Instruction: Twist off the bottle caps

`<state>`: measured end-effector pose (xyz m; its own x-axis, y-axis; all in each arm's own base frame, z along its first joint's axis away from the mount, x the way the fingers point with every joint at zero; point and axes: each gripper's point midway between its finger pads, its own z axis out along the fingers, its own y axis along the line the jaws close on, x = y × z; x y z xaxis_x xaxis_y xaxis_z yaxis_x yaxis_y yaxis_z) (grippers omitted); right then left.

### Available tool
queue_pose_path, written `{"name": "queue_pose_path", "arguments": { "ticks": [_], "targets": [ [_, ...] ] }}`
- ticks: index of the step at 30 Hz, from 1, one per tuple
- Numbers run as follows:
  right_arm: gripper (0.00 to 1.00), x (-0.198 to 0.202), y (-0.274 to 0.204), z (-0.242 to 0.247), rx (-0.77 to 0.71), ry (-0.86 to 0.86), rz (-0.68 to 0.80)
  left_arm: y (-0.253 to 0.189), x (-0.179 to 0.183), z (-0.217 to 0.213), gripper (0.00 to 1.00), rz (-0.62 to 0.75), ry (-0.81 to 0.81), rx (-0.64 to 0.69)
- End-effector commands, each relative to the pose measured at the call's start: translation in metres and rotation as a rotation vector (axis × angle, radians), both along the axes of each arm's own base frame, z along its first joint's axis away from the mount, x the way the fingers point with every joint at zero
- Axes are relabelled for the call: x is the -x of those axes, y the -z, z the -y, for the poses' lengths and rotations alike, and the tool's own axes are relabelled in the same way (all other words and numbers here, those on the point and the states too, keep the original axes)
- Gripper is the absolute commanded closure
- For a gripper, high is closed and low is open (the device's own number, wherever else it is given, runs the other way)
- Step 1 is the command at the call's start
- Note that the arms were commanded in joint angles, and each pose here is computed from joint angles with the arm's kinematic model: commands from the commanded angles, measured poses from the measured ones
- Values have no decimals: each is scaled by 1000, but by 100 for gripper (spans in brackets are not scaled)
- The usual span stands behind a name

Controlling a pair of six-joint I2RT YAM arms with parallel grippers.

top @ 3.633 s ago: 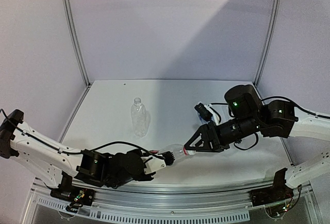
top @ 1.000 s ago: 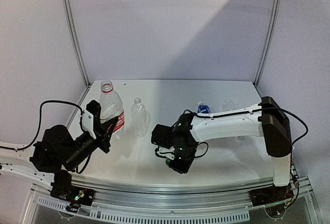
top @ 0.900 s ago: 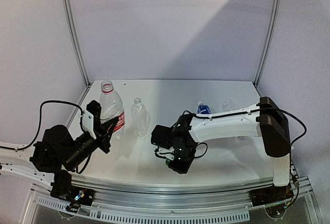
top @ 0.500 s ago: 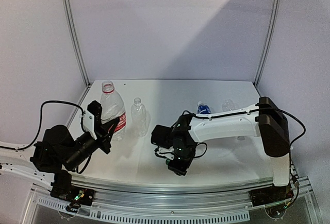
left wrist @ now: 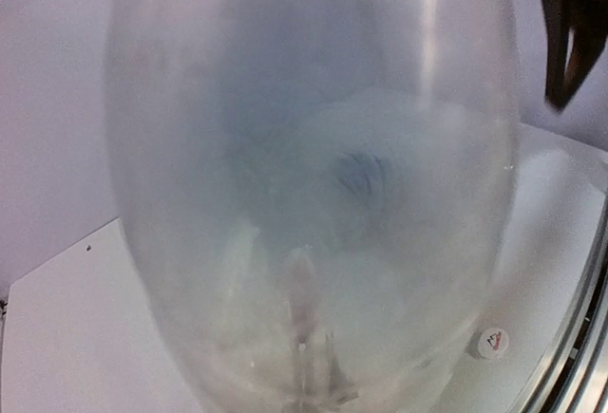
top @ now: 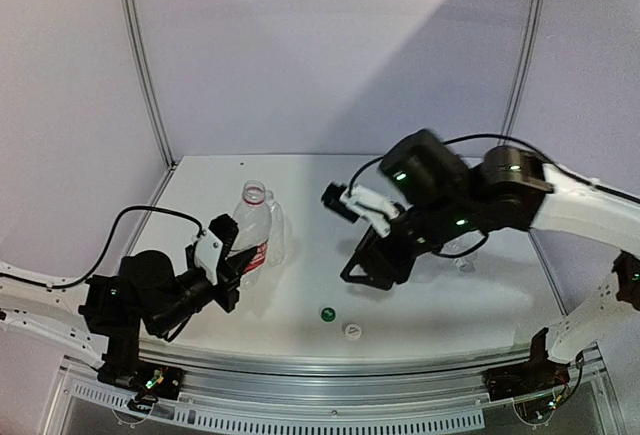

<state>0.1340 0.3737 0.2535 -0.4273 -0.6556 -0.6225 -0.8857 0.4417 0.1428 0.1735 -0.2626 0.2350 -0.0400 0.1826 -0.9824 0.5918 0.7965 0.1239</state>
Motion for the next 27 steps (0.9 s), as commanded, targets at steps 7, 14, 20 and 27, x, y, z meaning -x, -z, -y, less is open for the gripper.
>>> {"name": "queue_pose_path", "arguments": {
  "ticks": [7,14,20,27],
  "targets": [
    [29,-3,-118,5,-553,74,166,20,-1,35,94,-40,61,-57],
    [27,-23,-100,-35,-591,171,85,33,-2,47,90,-63,64,-93],
    [27,-32,-85,-64,-593,204,11,34,-4,46,89,-65,50,-93],
    [33,-41,-73,-78,-603,232,13,30,-3,44,87,-65,52,-80]
  ]
}}
